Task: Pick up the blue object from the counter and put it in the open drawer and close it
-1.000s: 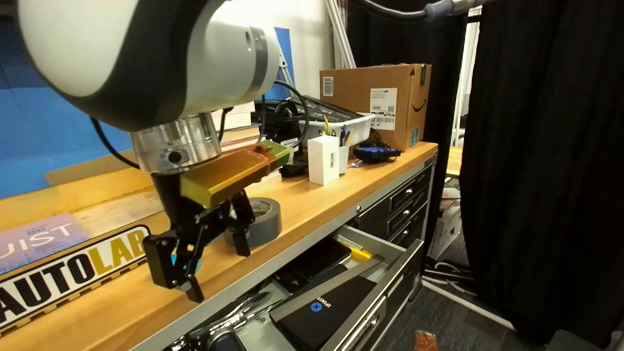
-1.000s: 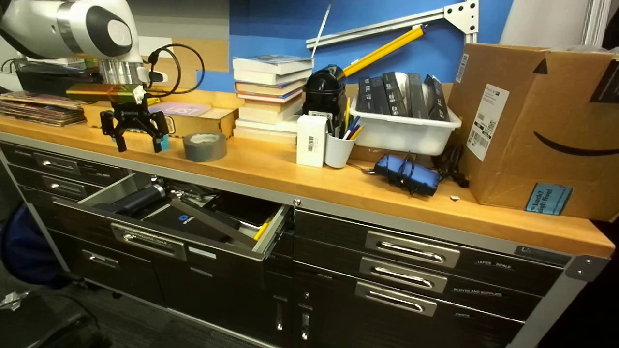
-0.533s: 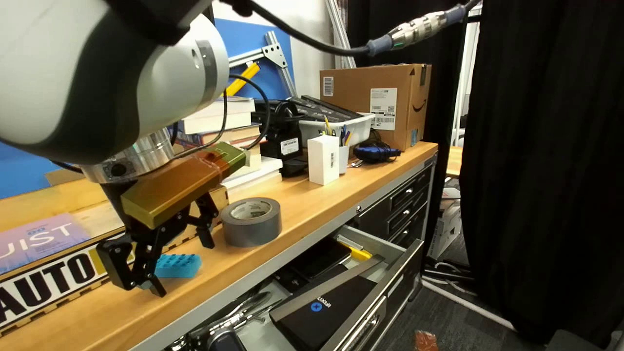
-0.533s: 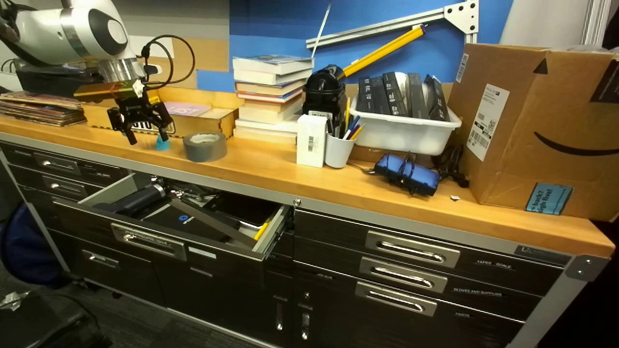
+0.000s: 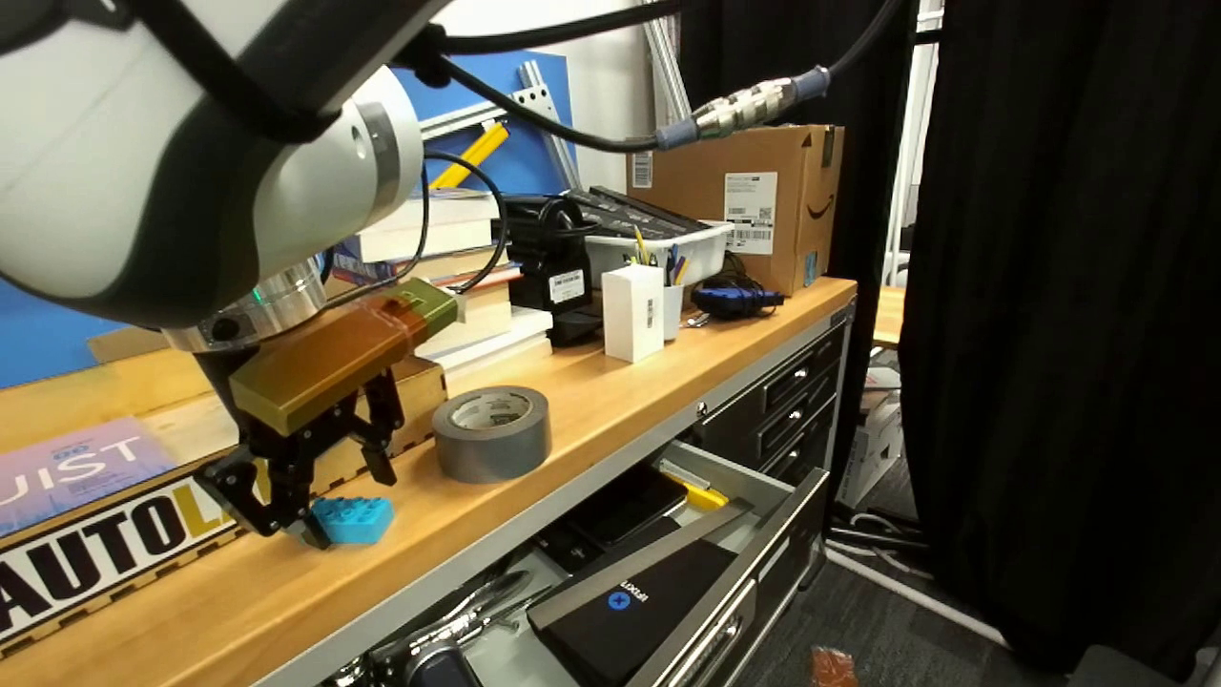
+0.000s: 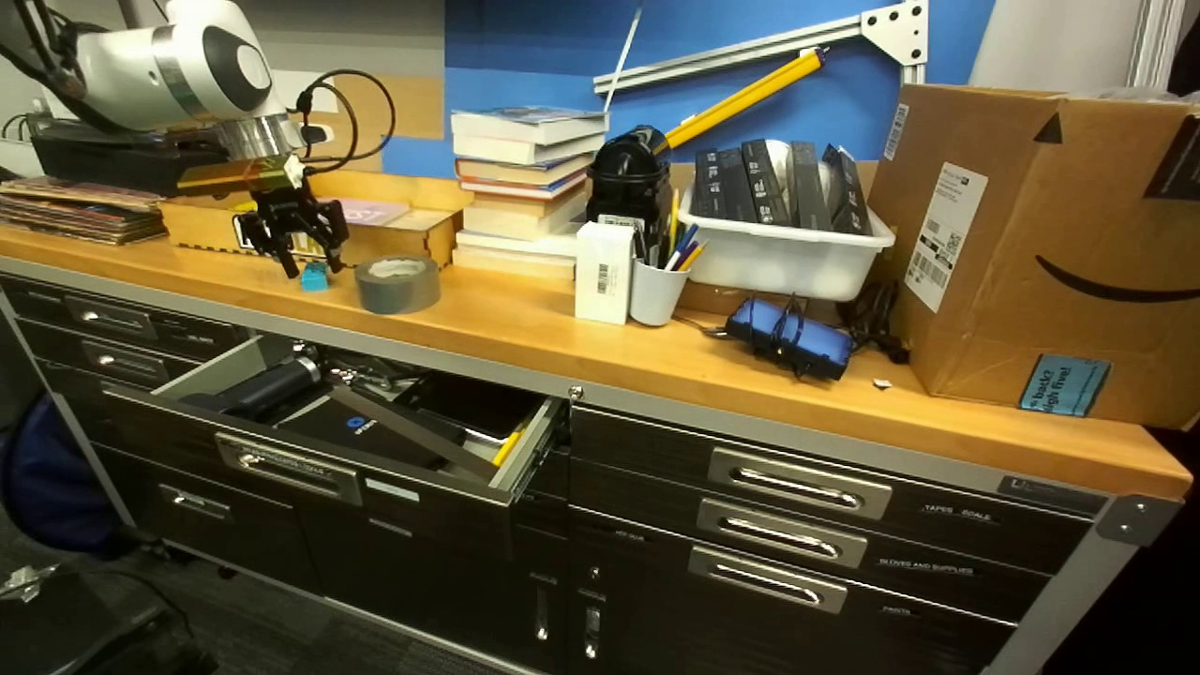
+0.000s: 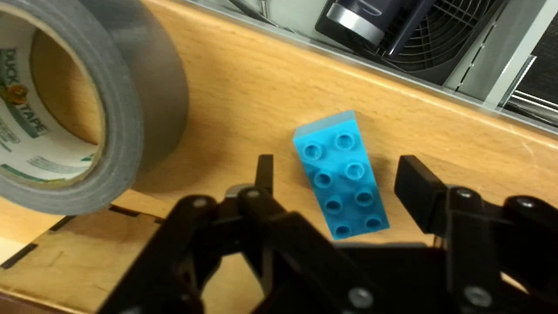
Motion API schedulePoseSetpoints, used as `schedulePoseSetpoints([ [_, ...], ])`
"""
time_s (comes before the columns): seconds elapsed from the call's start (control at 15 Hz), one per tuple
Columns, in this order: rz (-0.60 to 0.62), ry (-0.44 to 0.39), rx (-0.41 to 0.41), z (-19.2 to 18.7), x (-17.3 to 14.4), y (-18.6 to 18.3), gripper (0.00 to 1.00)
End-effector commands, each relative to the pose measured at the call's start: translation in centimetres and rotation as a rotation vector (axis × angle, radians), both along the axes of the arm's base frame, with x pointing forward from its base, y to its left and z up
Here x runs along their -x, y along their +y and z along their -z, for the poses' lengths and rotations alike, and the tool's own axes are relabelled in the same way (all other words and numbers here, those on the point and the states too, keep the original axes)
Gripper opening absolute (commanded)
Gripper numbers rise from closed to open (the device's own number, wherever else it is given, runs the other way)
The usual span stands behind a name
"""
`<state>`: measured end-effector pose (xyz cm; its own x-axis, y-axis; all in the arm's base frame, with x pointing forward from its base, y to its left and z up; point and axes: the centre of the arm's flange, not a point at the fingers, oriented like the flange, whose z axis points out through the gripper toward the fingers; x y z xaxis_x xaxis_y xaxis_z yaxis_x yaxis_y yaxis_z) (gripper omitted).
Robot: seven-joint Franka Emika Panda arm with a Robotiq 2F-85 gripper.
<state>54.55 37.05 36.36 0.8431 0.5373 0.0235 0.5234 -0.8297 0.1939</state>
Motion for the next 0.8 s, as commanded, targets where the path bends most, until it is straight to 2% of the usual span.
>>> schedulePoseSetpoints([
  [0.0, -0.021, 0.012, 0.007, -0.2, -1.2, -0.1, 0.42],
  [0.2, 0.011, 0.018, 0.022, -0.4, -0.7, -1.6, 0.18],
  [0.27, 0.030, 0.017, 0.030, -0.8, 0.0, -2.1, 0.14],
  [0.33, 0.044, 0.036, 0.043, -1.2, 1.2, -3.0, 0.17],
  [0.53, 0.080, 0.062, 0.086, -1.4, 5.1, -4.8, 0.16],
  [0.6, 0.099, 0.070, 0.119, -0.8, 6.5, -6.0, 0.16],
  [0.73, 0.178, 0.081, 0.121, 0.3, 8.2, -8.6, 0.16],
])
